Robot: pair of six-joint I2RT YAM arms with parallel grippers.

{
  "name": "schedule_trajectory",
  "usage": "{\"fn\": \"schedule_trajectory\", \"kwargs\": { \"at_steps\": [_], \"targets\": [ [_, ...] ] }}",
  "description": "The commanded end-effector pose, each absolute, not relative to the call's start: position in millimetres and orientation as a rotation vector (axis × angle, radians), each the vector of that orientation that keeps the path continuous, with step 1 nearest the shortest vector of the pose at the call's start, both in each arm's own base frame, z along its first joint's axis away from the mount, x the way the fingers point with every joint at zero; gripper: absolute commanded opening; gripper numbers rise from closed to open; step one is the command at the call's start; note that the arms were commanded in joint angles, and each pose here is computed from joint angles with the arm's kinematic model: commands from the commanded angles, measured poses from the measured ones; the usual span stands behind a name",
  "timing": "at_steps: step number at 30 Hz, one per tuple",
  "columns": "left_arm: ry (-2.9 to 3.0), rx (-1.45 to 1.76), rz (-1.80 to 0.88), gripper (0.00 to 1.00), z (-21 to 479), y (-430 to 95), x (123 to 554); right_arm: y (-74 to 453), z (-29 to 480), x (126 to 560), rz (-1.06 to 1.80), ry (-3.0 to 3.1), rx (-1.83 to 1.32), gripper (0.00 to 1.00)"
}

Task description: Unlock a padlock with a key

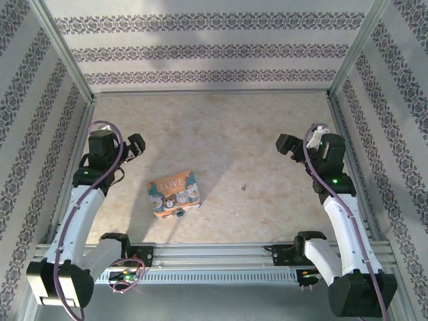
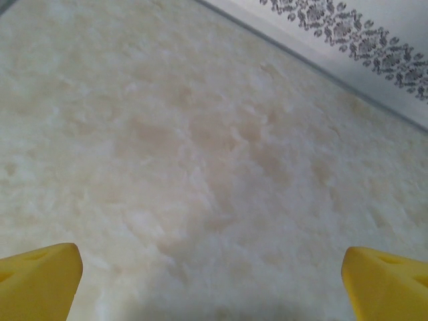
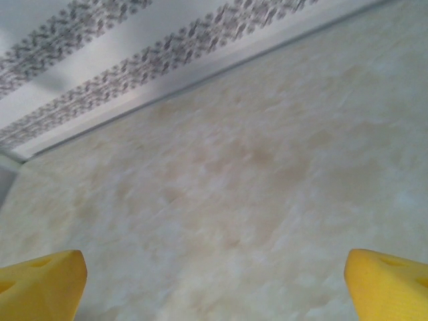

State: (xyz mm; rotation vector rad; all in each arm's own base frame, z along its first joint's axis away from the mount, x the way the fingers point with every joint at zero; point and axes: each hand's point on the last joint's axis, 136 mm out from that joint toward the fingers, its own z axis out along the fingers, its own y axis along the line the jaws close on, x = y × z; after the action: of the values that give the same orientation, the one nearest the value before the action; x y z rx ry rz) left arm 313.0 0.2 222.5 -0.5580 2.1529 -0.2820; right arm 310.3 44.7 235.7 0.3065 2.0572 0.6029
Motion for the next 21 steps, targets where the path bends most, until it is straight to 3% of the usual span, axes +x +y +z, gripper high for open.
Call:
{"fn": "schedule_trajectory", "kwargs": {
  "at_steps": [1,9,21],
  "targets": [
    [2.337,-0.636,-0.368,0.99,202.5,-12.8,269.1,67.9,225.2,287.8,0.804,2.169,0.367,0.98],
    [2.430,-0.651,-0.494,0.99,188.2,-31.9,236.7,109.1,198.4,261.4,0.920,2.308,0.263,0.99],
    [2.444,-0.737,-0.786,0.99,147.9,-64.1,220.9,181.6,159.3,247.5,0.928,2.442,-0.006,0.98]
  ]
}}
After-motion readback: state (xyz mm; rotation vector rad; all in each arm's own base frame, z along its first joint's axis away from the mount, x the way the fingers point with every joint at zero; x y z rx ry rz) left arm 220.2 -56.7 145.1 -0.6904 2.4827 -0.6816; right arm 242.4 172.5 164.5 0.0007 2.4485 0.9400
